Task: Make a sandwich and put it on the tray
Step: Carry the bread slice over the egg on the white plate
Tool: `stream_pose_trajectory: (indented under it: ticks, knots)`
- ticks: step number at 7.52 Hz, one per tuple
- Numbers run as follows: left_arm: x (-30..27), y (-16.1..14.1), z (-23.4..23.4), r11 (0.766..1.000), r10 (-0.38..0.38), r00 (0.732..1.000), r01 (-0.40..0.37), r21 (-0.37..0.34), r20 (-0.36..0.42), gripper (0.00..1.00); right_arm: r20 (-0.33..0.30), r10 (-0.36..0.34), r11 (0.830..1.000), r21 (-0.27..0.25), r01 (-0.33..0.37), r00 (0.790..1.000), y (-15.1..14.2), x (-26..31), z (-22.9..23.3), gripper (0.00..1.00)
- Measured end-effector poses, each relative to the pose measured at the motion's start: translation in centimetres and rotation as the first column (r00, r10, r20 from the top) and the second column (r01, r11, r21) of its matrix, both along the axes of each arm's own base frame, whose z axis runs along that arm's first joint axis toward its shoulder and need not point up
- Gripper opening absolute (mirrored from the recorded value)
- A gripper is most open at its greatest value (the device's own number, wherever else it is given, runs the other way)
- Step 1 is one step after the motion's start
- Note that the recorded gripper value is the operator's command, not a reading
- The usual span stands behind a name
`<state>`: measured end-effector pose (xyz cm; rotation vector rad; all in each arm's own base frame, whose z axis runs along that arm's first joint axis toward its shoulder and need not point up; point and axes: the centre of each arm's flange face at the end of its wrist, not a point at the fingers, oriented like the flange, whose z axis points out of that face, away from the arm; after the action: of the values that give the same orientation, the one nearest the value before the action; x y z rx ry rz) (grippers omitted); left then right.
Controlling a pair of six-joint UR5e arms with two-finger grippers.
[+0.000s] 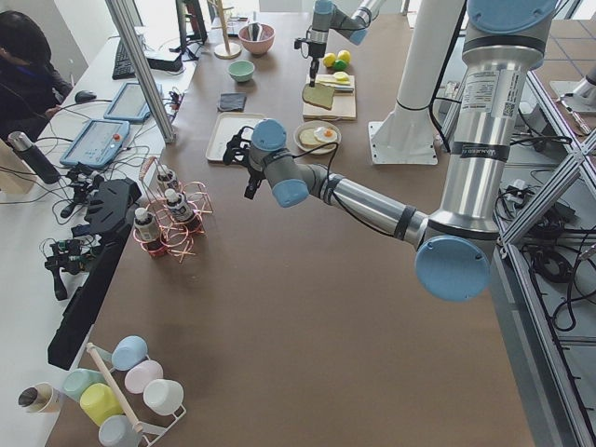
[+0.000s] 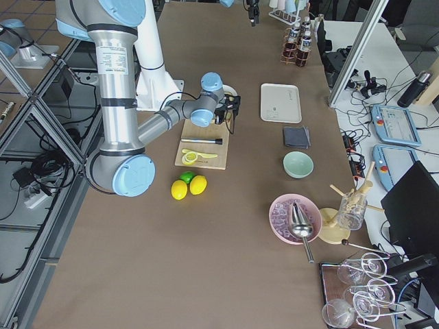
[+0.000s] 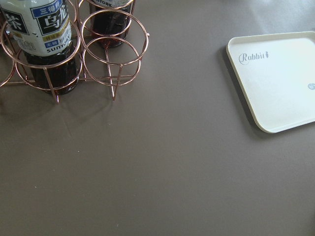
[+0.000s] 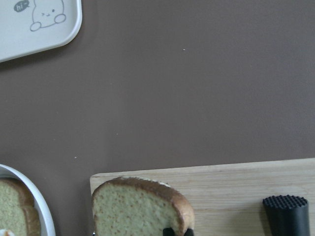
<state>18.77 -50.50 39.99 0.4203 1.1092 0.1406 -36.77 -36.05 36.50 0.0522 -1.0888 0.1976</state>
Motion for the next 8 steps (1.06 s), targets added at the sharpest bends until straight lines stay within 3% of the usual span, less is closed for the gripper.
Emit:
stream_pose_trajectory:
  ticks: [5,8]
  knots:
    - [0.2,-0.2,-0.5,1.000,0.009,1.000,-0.009,-0.003,-0.012,0.99,0.135,-0.033,0.996,0.082,0.022,0.990,-1.4,-5.6,-9.1,0.00]
    - [0.4,-0.4,-0.4,1.000,0.009,1.000,-0.009,-0.008,-0.012,0.99,0.146,-0.071,0.990,0.128,0.053,0.987,-0.2,-13.9,-12.8,0.00]
